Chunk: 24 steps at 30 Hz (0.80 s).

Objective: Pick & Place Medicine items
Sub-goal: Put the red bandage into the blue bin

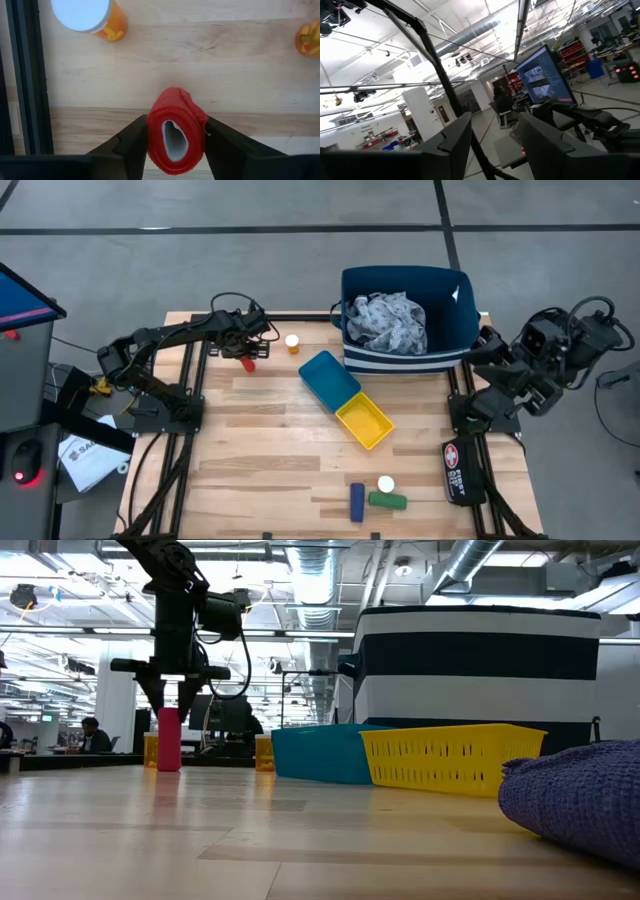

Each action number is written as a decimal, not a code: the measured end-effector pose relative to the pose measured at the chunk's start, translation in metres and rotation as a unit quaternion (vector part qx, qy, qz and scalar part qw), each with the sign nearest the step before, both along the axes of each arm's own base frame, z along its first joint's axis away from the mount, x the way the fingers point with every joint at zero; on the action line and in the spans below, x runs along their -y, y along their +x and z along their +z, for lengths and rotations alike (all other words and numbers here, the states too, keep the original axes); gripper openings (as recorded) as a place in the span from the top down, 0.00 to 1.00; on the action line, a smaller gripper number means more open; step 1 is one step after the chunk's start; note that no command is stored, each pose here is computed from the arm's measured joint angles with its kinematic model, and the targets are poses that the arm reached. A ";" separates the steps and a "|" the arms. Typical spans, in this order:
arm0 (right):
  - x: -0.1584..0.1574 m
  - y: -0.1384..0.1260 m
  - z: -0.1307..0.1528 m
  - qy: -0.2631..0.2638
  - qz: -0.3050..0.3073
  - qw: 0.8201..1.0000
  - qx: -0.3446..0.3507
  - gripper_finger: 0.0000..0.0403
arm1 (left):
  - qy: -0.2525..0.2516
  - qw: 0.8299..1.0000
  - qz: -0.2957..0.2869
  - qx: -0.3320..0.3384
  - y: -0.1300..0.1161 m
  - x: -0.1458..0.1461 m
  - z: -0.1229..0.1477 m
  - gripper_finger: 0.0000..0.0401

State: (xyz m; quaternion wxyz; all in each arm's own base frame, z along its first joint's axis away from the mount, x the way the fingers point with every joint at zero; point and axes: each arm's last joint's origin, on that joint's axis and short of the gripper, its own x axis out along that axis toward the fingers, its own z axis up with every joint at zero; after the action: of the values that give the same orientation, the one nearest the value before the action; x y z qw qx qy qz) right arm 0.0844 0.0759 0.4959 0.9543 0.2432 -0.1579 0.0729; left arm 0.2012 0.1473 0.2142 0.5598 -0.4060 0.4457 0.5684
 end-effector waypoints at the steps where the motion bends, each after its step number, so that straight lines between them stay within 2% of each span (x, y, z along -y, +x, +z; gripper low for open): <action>1: 0.000 0.000 0.000 0.000 0.002 1.000 0.000 0.60 | 0.000 1.000 0.000 0.000 0.000 0.000 0.000 0.61; 10: 0.000 0.000 0.000 0.001 0.001 1.000 0.000 0.60 | -0.007 1.000 -0.013 0.011 0.000 0.001 0.002 0.76; 19: 0.001 -0.001 0.001 0.003 0.000 1.000 0.003 0.60 | -0.007 0.995 -0.051 0.083 -0.004 0.008 0.023 0.77; 24: 0.004 -0.004 0.002 0.005 -0.001 1.000 0.006 0.60 | 0.001 0.983 -0.106 0.152 -0.003 0.017 0.044 0.77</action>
State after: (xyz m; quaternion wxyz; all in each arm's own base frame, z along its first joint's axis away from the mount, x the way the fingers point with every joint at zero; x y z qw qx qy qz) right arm 0.0806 0.0716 0.4977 0.9521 0.2474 -0.1642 0.0730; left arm 0.1981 0.1302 0.2582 0.6785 -0.4374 0.3955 0.4381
